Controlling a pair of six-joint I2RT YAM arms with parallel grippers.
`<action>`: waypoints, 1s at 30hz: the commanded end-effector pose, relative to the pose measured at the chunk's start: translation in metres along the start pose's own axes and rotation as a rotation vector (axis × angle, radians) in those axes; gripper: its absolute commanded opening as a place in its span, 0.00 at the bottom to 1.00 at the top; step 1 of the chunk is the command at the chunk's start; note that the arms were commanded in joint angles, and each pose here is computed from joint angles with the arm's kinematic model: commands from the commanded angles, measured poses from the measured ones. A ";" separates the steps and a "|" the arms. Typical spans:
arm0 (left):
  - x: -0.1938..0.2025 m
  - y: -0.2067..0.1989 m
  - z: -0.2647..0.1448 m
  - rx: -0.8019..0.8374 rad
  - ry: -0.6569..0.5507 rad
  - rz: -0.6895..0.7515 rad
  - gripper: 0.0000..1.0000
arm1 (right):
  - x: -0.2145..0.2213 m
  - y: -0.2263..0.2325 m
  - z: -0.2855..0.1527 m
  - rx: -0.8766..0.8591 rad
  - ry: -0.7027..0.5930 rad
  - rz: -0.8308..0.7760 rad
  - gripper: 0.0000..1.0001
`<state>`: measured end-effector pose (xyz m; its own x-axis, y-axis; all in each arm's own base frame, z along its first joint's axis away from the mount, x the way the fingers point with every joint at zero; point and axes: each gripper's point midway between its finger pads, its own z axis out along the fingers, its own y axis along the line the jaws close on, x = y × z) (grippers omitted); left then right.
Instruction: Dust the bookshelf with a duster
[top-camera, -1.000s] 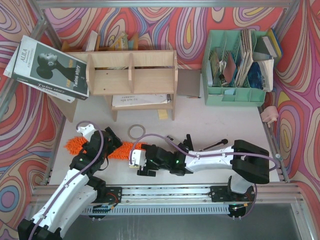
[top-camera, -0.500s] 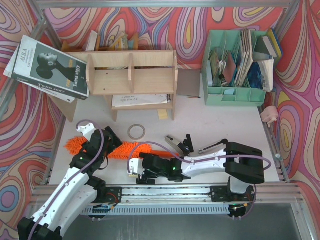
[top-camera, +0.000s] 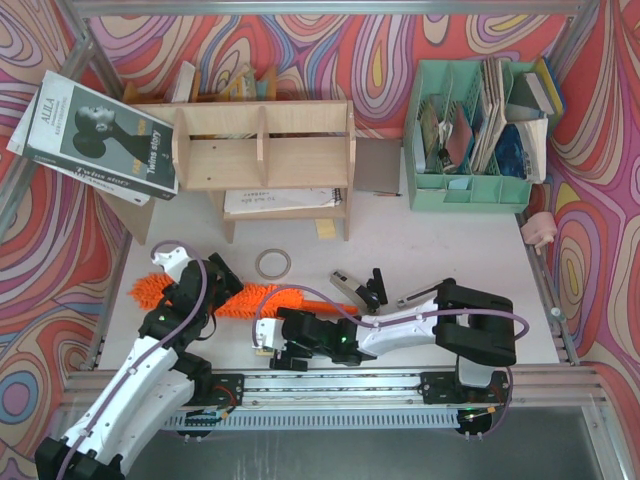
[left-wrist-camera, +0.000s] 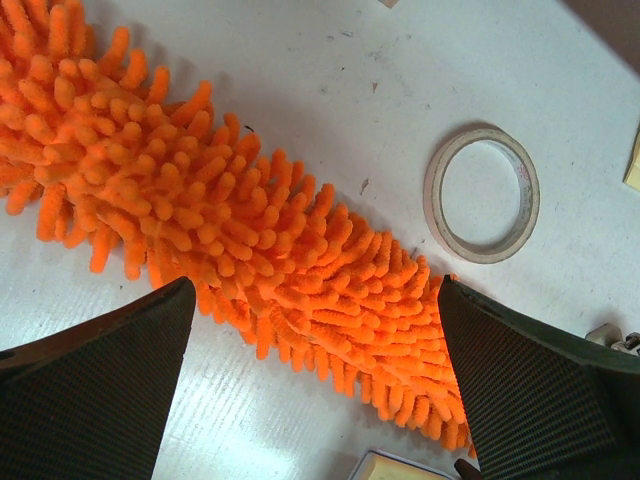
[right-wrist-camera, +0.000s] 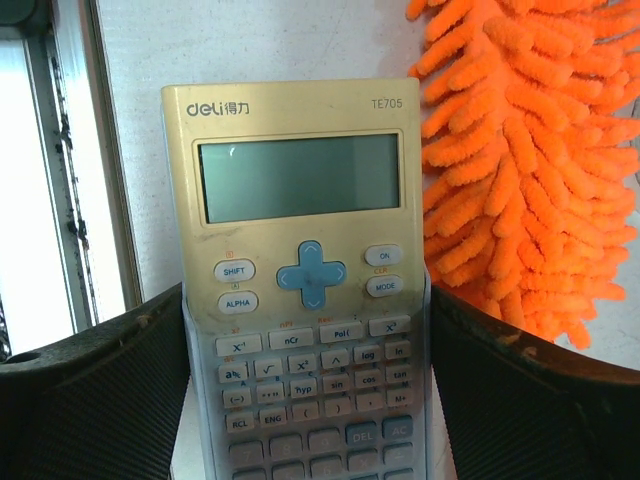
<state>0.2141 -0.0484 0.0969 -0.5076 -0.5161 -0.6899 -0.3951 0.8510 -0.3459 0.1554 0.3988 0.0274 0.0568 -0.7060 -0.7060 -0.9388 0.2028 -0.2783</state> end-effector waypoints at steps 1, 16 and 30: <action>-0.001 0.008 -0.001 -0.026 -0.009 0.007 0.99 | 0.012 0.003 0.009 0.008 0.031 0.002 0.77; 0.001 0.012 -0.003 -0.030 -0.009 -0.006 0.98 | 0.005 -0.006 -0.001 0.048 0.011 -0.007 0.85; 0.003 0.044 -0.022 -0.288 0.021 -0.251 0.98 | -0.045 -0.051 -0.055 0.228 -0.151 0.007 0.86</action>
<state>0.1929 -0.0267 0.0969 -0.4574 -0.6292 -0.6284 -0.5955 0.7415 -0.3091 0.1769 0.3918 0.1010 0.1052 -0.6067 -0.7879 -0.8687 0.3297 -0.3698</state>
